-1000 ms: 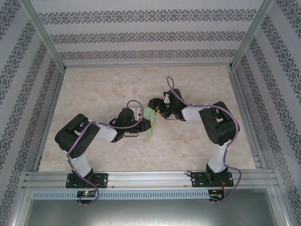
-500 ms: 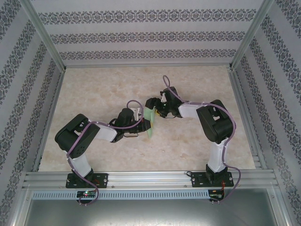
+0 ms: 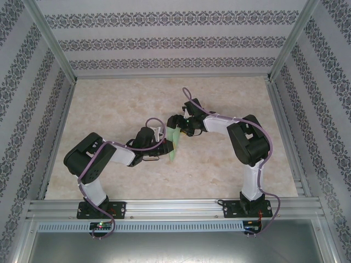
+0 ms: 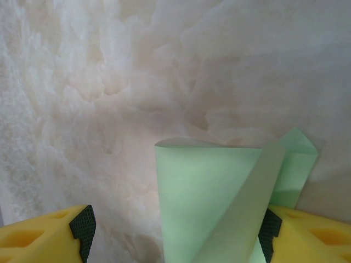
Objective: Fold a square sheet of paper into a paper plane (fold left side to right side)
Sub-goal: Fold the wing for the fifth time at the center of the table.
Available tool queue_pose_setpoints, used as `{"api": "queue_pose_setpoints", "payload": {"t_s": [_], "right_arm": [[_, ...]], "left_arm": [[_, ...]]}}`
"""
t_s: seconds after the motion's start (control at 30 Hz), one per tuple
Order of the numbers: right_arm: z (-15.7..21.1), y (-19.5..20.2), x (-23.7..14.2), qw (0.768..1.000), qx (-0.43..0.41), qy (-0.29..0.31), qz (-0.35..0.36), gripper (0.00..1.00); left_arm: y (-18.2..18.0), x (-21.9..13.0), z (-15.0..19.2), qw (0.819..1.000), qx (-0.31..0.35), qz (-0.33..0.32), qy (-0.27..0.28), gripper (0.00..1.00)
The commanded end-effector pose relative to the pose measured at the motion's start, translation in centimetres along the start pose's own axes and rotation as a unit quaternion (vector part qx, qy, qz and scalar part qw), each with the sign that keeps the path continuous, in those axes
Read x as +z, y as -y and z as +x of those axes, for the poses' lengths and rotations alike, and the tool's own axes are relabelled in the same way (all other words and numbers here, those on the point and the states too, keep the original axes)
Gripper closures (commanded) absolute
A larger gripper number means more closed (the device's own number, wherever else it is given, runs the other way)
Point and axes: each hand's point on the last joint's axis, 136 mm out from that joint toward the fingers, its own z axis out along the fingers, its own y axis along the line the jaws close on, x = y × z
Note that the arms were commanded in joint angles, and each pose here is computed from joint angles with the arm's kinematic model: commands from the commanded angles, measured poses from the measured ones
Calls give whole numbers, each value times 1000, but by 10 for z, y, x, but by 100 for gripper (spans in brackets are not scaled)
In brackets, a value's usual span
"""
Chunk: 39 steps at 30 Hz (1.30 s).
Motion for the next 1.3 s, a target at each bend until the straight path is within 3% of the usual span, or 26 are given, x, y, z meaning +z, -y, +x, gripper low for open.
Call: {"api": "queue_pose_setpoints", "payload": {"t_s": [0.0,0.83,1.07,1.27], "right_arm": [[20,32,10,998,8,-33,62,21],[23,25,10,998,-11,-35,50,21],[-4,-7,-24,999,-25,26,-24,20],[6,9,-47,999,-13,44,-12,21]], "left_arm": [[-6,-7,-6,1000,12,-11,10,93],[-23,-6,-9,1000,11,-25,0,94],[-23,-4,-7,1000,10,-17,-3,94],[-22,-2,-8,1000,5,-13,-3,94]]}}
